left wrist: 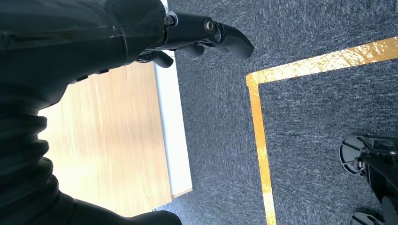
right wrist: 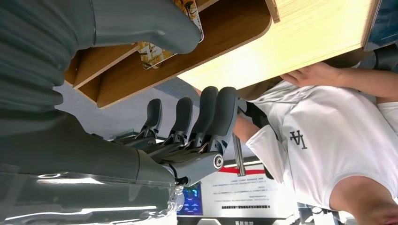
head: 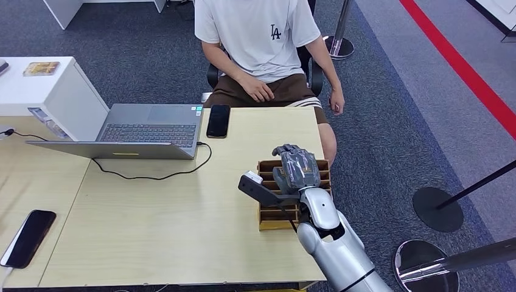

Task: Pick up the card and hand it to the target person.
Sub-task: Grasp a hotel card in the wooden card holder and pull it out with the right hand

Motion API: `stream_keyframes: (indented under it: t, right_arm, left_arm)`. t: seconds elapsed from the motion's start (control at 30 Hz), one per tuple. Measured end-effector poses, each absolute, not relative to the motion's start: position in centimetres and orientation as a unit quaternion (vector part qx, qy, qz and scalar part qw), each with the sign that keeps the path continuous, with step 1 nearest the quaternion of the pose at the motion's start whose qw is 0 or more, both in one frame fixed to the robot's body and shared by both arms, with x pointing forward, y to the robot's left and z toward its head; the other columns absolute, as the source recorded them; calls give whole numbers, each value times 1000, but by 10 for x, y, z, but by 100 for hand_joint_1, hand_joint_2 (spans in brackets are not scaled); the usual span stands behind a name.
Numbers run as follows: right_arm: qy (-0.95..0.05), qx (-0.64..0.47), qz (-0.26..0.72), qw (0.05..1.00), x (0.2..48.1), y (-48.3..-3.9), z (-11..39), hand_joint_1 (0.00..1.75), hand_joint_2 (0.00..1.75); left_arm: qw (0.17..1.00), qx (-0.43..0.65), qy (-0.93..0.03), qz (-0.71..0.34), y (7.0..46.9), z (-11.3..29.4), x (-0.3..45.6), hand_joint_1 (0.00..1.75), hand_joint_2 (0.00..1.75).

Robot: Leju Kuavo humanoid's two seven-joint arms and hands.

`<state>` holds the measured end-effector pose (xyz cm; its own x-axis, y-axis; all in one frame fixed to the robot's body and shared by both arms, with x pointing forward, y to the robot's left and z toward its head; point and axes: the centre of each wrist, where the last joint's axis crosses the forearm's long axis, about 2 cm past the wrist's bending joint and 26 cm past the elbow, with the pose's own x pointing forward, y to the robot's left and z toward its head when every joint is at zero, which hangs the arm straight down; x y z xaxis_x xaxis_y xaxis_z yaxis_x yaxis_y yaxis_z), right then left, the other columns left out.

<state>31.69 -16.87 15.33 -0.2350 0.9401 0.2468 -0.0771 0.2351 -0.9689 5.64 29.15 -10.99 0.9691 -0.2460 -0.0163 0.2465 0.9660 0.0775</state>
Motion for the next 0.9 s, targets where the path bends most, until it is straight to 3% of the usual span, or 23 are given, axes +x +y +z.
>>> stream_keyframes:
  t: [0.9]
  right_arm:
    - [-599,-354,496,519,290,-174,145,80,175]
  left_arm:
    - [992,39,1,-124,291,-110,56,0,175]
